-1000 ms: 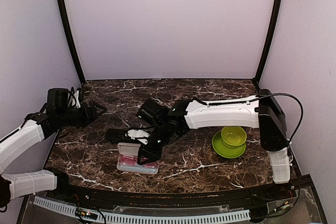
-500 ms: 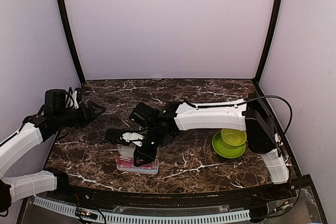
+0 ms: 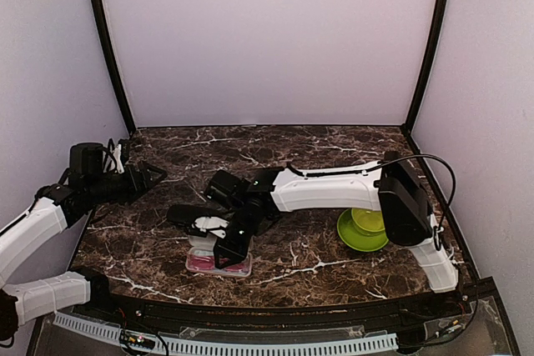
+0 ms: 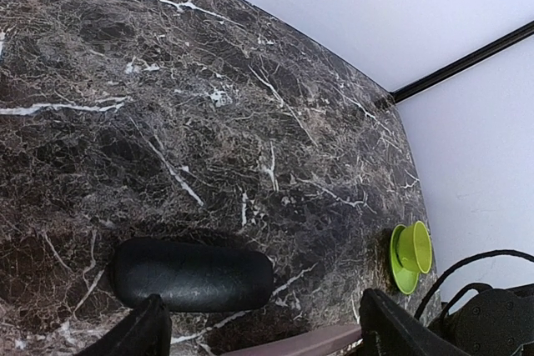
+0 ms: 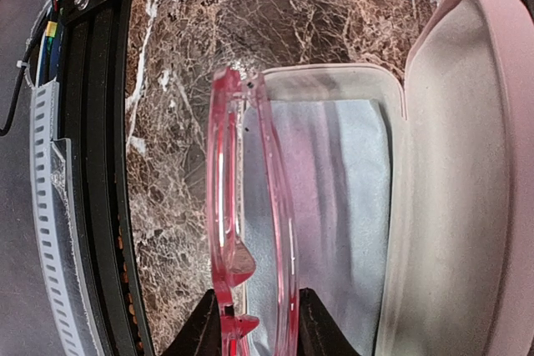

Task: Organize the sunglasses
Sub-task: Place the sunglasses in the sunglasses case.

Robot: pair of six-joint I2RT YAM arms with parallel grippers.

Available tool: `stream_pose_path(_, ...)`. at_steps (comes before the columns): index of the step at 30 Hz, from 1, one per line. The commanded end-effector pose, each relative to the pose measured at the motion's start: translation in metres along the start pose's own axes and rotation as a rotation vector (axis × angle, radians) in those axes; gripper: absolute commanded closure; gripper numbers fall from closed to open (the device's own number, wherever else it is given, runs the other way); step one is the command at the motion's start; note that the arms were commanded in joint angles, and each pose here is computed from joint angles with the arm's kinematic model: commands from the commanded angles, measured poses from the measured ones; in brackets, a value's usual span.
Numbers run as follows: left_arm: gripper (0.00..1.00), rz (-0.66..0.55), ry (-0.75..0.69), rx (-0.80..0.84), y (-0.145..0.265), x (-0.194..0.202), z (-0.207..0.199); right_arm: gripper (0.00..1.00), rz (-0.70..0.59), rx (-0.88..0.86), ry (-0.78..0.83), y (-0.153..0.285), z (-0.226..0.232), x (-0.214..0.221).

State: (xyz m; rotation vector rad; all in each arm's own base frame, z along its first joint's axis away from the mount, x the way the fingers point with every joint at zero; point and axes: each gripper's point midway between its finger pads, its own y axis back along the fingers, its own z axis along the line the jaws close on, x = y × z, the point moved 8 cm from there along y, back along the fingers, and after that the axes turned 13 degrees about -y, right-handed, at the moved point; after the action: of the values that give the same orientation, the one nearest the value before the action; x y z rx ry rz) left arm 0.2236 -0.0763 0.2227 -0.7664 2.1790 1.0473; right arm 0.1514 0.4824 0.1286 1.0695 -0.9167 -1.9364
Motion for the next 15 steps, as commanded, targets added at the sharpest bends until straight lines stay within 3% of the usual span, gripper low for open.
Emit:
stream_pose_path(1,0.20,-0.020,-0.019,0.016,0.0018,0.0000,-0.0006,0.71,-0.024,-0.004,0.017,-0.0002,0.0055,-0.0070)
stream_pose_path(15,0.20,-0.021,-0.006,0.024,0.0007,0.0014,0.0000,0.71,-0.045,-0.007,-0.008,-0.0025,0.0035,-0.0069)
